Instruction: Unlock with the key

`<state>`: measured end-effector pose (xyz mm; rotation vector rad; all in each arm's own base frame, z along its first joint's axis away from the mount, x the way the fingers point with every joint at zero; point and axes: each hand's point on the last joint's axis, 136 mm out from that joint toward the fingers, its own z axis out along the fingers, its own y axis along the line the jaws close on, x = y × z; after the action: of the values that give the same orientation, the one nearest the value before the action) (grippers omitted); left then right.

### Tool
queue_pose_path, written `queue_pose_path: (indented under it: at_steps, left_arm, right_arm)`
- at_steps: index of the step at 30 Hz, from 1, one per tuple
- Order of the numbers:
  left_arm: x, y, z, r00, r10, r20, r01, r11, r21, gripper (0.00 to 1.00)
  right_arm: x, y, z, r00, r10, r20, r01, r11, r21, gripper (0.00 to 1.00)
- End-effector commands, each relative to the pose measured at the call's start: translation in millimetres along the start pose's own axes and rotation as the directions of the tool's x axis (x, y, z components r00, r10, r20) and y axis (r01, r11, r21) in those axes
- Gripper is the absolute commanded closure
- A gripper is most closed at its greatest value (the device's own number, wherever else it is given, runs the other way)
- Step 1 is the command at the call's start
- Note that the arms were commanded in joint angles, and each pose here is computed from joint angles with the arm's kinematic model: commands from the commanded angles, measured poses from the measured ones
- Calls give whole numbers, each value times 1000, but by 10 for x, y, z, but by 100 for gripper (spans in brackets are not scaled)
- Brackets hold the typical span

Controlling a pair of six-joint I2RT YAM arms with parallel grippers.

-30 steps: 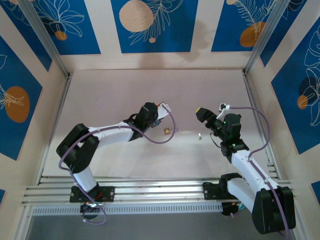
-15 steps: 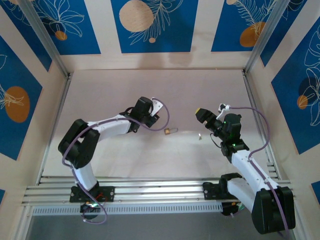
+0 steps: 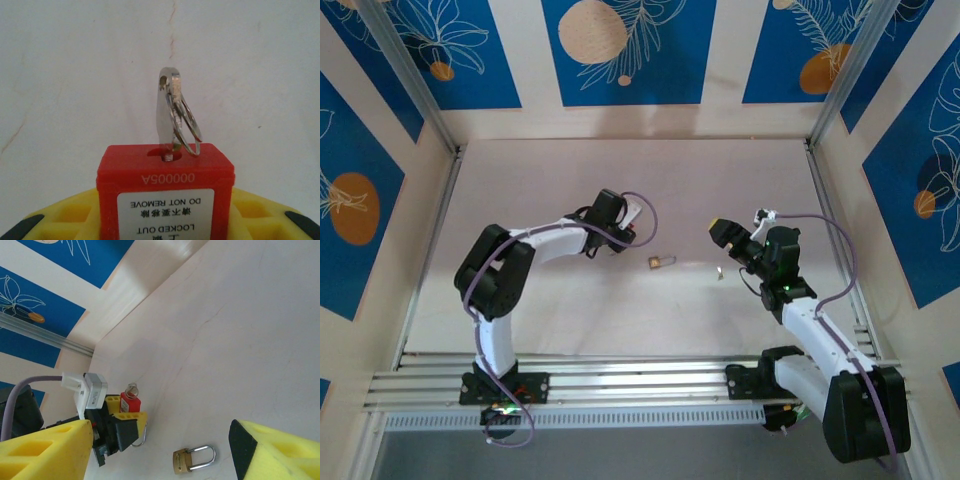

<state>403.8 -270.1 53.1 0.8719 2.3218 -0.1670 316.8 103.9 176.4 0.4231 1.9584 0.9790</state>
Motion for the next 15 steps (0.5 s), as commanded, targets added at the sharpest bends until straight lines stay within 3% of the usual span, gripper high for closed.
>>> queue_pose_path:
  at_steps: [1, 15]
  left_arm:
    - [21, 132, 35, 997, -60, -41, 59, 998, -19, 78]
    - [265, 349, 206, 972, -170, -164, 162, 985, -63, 73]
  right_arm:
    - [-68, 94, -2, 1000, -5, 7, 5, 1000, -28, 27]
    - [-15, 31, 27, 1000, 4, -12, -4, 1000, -14, 27]
